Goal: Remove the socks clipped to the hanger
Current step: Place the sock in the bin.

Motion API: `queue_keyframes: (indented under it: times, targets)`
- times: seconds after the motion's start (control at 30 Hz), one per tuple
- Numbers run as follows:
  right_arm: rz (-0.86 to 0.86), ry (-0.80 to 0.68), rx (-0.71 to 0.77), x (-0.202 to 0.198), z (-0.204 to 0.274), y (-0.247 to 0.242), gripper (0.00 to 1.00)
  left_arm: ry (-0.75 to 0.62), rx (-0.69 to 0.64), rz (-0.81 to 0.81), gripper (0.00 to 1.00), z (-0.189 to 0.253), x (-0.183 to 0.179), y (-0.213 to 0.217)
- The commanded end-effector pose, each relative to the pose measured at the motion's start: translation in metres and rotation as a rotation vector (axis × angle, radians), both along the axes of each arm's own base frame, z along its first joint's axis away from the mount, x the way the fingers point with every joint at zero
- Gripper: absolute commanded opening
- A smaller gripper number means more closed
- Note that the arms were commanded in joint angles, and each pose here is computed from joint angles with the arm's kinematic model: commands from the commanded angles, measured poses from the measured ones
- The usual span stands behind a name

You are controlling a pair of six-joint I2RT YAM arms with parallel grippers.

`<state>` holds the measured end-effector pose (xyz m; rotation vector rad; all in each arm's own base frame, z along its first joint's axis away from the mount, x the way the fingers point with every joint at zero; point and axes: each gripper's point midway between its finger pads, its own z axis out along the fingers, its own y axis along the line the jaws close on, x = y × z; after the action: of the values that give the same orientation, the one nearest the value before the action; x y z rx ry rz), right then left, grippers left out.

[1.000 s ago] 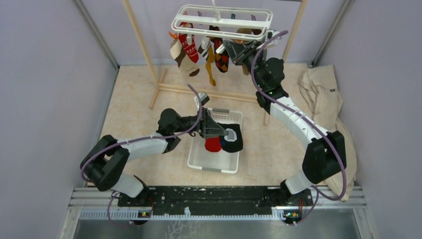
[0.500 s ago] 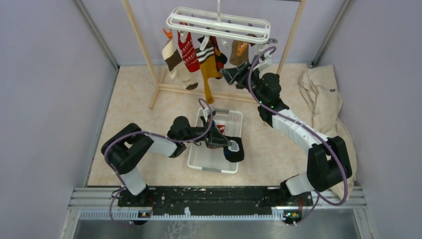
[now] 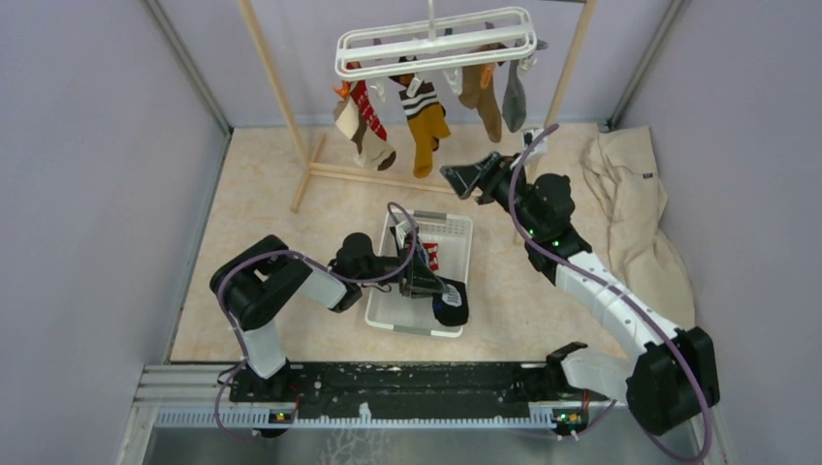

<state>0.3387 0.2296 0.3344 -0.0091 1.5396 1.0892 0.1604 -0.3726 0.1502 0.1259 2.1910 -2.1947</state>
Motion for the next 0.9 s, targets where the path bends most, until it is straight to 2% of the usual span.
queue_keyframes:
  times: [0.0, 0.17, 0.2, 0.27, 0.3, 0.33, 0.43, 0.7, 0.87]
  targets:
    - [0.007, -0.004, -0.022, -0.026, -0.004, -0.011, 0.77, -0.055, 0.075, -0.002, 0.32, -0.026, -0.002, 0.002]
    - [0.002, 0.036, -0.052, -0.05, -0.024, -0.022, 0.77, -0.114, 0.236, 0.009, 0.51, -0.057, 0.002, 0.008]
    - [0.001, 0.044, -0.058, -0.052, -0.027, -0.024, 0.77, -0.121, 0.266, 0.015, 0.58, -0.06, 0.004, 0.009]
    - [-0.003, 0.055, -0.071, -0.058, -0.033, -0.027, 0.77, -0.167, 0.343, 0.025, 0.79, -0.065, 0.009, 0.013]
    - [-0.007, 0.059, -0.08, -0.059, -0.034, -0.029, 0.77, -0.211, 0.39, 0.024, 0.95, -0.069, 0.011, 0.016]
    - [-0.011, 0.063, -0.089, -0.06, -0.035, -0.03, 0.77, -0.235, 0.441, 0.038, 0.98, -0.071, 0.016, 0.019]
    - [-0.027, 0.072, -0.119, -0.058, -0.038, -0.033, 0.77, -0.324, 0.558, 0.09, 0.99, -0.062, 0.031, 0.03]
    - [-0.073, 0.051, -0.195, -0.036, -0.028, -0.029, 0.77, -0.498, 0.717, 0.225, 0.99, -0.015, 0.057, 0.059]
    - [-0.081, 0.031, -0.238, -0.024, -0.018, -0.016, 0.77, -0.544, 0.819, 0.301, 0.99, -0.013, 0.07, 0.078]
